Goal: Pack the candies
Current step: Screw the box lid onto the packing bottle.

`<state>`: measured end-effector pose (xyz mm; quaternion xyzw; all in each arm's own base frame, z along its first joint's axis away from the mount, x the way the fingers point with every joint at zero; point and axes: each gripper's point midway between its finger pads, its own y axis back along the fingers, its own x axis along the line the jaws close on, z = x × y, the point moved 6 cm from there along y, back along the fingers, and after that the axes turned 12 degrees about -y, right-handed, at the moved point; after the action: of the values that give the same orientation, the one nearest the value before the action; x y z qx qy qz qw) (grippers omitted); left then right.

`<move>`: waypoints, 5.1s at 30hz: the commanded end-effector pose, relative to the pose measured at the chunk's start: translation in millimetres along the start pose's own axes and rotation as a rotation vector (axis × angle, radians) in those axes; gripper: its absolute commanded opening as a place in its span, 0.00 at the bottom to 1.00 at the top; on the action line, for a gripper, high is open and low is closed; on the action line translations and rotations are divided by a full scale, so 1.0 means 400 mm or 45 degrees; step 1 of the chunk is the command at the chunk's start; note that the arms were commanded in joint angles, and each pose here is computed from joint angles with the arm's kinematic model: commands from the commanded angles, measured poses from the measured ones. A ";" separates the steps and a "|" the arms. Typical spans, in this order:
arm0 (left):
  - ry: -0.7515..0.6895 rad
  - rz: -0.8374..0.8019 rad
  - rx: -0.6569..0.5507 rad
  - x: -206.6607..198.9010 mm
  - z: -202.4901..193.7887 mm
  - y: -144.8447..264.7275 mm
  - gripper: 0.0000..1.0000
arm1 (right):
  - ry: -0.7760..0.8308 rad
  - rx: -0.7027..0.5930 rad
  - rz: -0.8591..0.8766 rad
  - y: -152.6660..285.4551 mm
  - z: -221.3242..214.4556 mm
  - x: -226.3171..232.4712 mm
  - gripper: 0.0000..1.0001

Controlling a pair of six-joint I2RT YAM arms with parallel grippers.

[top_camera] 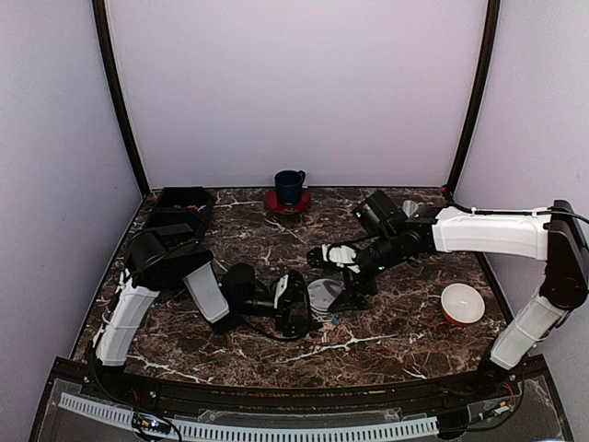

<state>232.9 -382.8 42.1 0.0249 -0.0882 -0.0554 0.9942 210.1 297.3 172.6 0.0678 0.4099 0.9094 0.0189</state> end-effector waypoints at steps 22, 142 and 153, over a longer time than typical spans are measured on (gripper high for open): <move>0.220 -0.108 0.123 -0.049 -0.088 0.005 0.81 | -0.021 -0.013 0.092 -0.041 0.024 -0.020 0.97; 0.191 -0.354 0.047 -0.103 -0.040 0.015 0.83 | 0.286 0.004 0.374 -0.039 0.034 0.055 0.98; 0.203 -0.328 0.027 -0.091 -0.041 0.025 0.82 | 0.247 0.006 0.420 -0.059 0.013 0.069 0.98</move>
<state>205.8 -375.7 43.6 0.0182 -0.0752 -0.1686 0.9827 187.5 316.8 167.2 0.0326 0.4043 0.8996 -0.1615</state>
